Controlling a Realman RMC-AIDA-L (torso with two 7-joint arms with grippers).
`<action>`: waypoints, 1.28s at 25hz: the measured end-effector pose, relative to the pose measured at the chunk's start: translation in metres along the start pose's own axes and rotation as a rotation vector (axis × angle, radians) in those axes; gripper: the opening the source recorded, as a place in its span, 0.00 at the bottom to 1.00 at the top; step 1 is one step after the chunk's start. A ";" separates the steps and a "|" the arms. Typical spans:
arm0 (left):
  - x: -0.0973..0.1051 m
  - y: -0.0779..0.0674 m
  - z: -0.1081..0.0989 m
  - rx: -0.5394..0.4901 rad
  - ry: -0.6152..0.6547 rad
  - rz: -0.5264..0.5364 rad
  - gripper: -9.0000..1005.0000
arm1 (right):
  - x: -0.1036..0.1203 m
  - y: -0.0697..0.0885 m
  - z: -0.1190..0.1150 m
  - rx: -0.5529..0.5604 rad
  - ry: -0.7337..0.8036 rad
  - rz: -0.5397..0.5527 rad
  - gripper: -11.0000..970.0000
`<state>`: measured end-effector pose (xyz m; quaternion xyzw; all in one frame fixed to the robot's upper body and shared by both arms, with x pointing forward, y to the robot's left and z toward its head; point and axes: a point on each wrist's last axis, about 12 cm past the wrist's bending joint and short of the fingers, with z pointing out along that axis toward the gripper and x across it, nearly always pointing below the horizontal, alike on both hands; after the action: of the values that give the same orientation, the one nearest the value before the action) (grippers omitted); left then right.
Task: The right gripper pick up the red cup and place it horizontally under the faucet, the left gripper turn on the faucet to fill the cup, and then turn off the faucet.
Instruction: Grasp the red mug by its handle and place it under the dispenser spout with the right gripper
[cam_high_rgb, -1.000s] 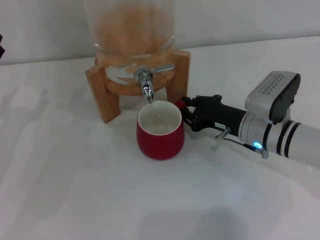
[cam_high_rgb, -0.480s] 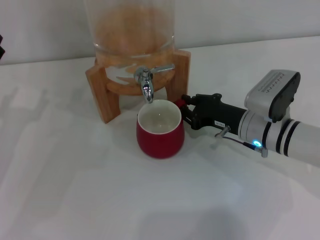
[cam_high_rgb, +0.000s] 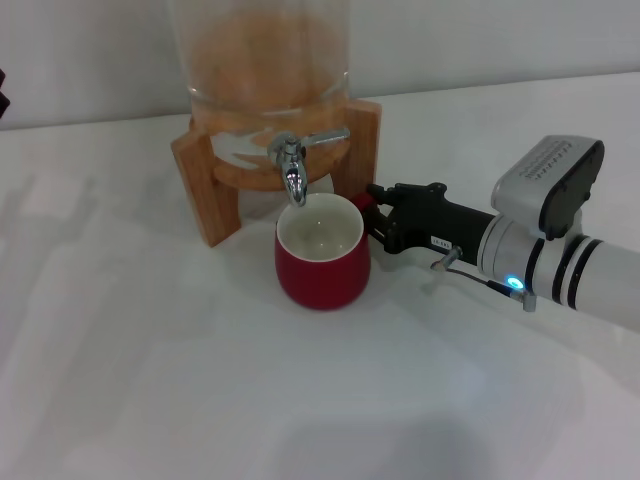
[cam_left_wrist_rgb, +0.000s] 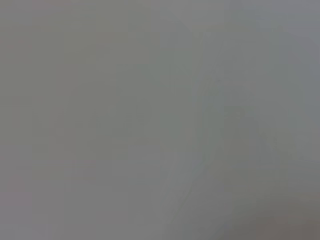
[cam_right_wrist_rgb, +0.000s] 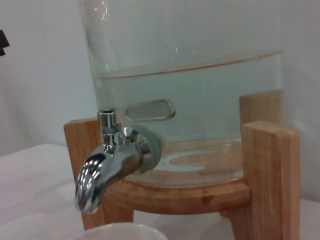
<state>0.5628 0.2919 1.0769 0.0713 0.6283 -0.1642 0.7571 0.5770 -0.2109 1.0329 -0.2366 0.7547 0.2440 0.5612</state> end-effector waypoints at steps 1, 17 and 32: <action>0.000 0.000 0.000 0.000 0.000 0.000 0.83 | 0.000 -0.001 0.000 0.005 0.000 0.003 0.28; 0.000 0.000 0.001 0.001 -0.001 0.001 0.83 | 0.000 -0.001 0.000 0.014 -0.006 0.016 0.28; 0.000 0.000 0.001 0.002 -0.002 0.000 0.83 | 0.002 0.001 -0.001 0.001 0.000 0.009 0.29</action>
<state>0.5633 0.2915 1.0774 0.0719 0.6275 -0.1646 0.7576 0.5750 -0.2116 1.0315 -0.2329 0.7557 0.2461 0.5604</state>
